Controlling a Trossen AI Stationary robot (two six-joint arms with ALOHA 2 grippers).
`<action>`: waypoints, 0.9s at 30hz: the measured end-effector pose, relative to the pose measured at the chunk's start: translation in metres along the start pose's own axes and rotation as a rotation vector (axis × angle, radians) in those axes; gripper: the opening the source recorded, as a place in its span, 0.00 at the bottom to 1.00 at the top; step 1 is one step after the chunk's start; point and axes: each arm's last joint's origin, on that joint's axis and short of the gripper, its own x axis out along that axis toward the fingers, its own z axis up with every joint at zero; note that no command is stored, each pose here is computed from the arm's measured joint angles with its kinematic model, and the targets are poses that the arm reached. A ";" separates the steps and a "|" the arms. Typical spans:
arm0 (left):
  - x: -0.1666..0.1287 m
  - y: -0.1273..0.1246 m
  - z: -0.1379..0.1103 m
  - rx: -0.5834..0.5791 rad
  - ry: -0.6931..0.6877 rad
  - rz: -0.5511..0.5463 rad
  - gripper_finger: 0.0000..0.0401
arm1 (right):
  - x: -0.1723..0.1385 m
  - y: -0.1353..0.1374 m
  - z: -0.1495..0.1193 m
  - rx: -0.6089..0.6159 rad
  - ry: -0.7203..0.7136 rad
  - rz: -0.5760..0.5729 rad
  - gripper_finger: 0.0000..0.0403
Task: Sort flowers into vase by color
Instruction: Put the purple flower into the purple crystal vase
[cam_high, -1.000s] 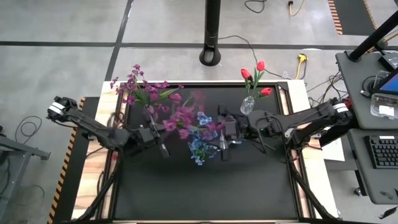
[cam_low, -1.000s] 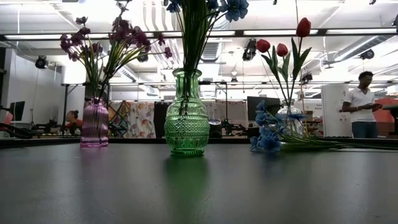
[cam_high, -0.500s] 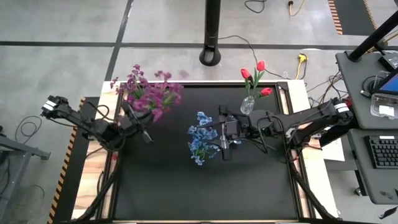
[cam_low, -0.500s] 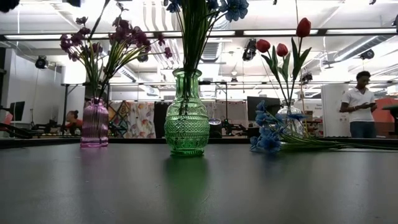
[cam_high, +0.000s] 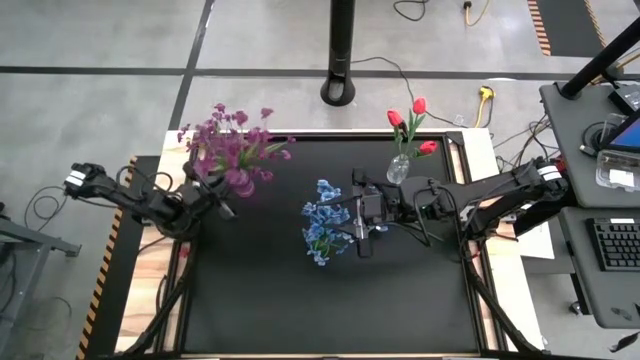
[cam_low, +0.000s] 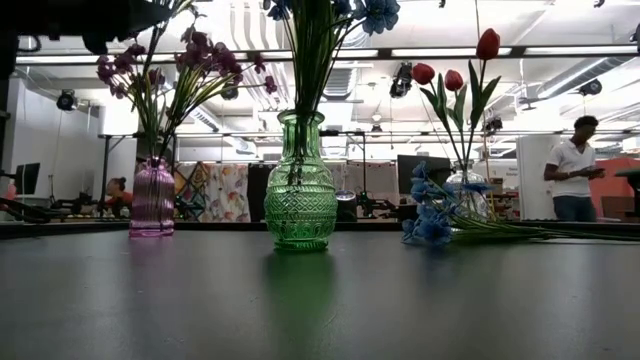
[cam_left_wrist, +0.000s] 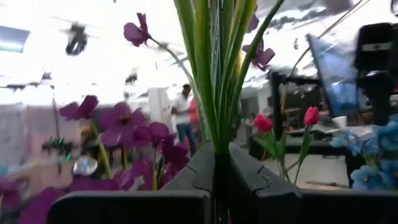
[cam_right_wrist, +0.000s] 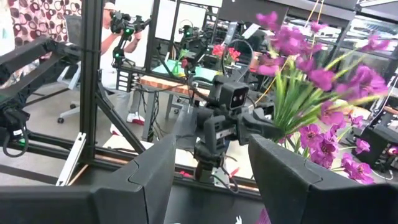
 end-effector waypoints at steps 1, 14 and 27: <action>-0.001 0.001 -0.003 0.007 -0.029 -0.019 0.00 | 0.000 0.000 0.000 -0.002 0.001 0.000 0.48; 0.009 0.022 -0.030 0.139 -0.133 0.059 0.00 | 0.000 0.001 -0.003 -0.028 0.011 0.003 0.48; 0.025 0.045 -0.049 0.160 -0.156 0.117 0.00 | 0.000 0.001 -0.005 -0.037 0.018 0.004 0.48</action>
